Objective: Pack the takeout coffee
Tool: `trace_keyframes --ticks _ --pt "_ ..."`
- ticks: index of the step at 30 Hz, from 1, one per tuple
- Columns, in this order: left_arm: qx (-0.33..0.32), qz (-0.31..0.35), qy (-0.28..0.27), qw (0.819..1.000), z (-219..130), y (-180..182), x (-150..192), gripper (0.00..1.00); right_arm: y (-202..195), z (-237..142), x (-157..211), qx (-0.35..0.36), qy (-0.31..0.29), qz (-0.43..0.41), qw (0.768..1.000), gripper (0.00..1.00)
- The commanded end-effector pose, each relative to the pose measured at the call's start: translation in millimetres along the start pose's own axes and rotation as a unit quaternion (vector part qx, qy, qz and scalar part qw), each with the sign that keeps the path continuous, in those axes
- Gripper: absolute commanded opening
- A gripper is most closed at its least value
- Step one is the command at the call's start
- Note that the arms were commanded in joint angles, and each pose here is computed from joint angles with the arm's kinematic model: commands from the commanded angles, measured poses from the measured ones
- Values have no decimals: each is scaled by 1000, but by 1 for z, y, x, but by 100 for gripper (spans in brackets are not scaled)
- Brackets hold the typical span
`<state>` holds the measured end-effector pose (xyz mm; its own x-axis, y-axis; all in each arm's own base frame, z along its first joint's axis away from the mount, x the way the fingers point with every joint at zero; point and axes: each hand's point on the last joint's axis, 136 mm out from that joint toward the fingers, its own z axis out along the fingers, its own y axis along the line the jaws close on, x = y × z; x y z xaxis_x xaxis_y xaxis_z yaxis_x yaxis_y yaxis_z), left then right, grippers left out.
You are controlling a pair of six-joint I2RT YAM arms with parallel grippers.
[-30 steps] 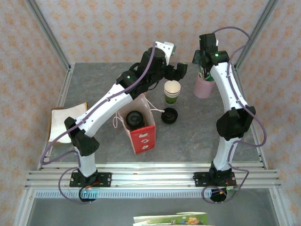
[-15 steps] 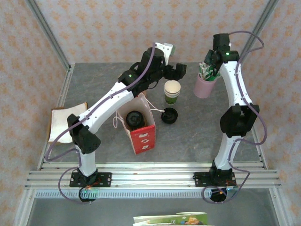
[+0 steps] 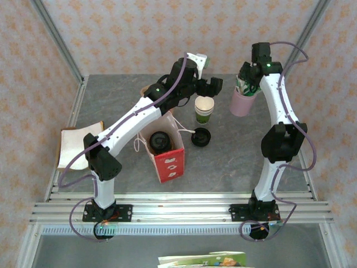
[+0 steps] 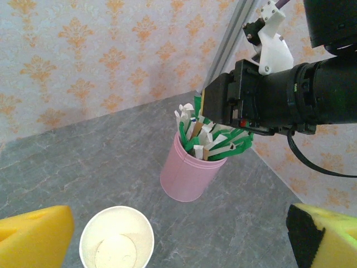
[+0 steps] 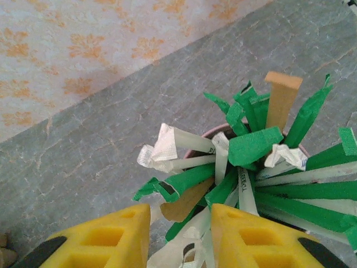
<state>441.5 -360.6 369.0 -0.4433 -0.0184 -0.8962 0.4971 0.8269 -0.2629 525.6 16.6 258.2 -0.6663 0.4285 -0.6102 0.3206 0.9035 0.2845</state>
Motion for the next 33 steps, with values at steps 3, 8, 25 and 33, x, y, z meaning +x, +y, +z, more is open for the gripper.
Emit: trace_keyframes --ticks 3,8,25,33 --pt "7 -2 -10 1000 -6 -5 -10 99 -3 8 5 6 6 6 1000 33" --pt "5 -2 -8 1000 -6 -5 -9 99 -2 10 2 7 2 6 1000 32" --pt "3 -1 -8 1000 -7 -4 -10 99 -3 12 0 12 1 4 1000 14" --pt "5 -1 -7 1000 -9 -5 -11 99 -4 7 -3 18 -4 0 1000 3"
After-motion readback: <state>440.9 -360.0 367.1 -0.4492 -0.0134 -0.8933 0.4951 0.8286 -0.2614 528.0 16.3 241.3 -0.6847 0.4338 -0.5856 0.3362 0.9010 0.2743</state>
